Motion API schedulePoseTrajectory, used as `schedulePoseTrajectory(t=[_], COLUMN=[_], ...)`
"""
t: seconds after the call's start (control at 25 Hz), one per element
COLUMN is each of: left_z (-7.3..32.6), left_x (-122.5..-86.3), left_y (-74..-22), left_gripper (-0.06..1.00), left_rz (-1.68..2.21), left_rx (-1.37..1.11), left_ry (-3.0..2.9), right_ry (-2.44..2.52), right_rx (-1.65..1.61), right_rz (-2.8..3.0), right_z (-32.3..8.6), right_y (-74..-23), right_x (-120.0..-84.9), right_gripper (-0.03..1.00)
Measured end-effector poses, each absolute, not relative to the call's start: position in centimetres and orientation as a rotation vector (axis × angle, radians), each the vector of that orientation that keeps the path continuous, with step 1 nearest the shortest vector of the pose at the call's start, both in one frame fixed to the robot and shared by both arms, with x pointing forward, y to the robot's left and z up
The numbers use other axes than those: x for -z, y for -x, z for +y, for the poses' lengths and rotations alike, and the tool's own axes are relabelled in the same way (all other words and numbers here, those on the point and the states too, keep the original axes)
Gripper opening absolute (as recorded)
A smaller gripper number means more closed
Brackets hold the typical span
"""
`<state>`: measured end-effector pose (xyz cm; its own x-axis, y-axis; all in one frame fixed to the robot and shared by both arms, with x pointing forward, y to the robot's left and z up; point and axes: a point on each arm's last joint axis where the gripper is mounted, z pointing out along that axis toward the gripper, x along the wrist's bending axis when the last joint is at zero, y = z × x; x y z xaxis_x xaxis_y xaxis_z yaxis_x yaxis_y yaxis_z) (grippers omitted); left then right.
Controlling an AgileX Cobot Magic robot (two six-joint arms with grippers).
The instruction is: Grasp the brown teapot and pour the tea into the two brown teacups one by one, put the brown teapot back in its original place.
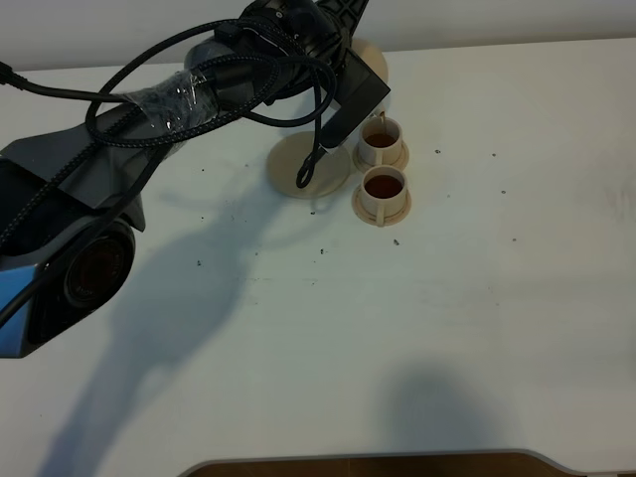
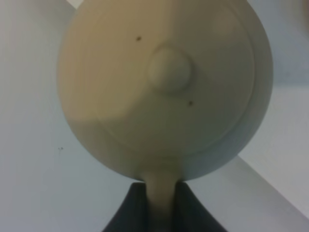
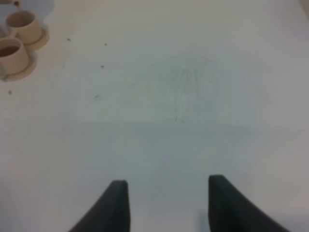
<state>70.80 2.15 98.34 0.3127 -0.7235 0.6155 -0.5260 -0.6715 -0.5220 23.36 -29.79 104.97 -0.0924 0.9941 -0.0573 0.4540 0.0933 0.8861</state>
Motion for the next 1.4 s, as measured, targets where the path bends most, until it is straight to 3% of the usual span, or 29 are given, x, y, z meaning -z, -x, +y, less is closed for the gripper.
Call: schedulePoseTrajectory(t=[1.4], left_z=[1.85], left_x=[-98.83], left_y=[-71.08], left_gripper=[0.11], left_rz=[1.297], left_rx=[1.319], left_ry=[2.165], right_ry=[-1.450], right_rx=[-0.943], right_rz=[1.648], right_z=[-29.79], right_y=[-23.36], right_x=[-104.97], right_gripper=[0.40])
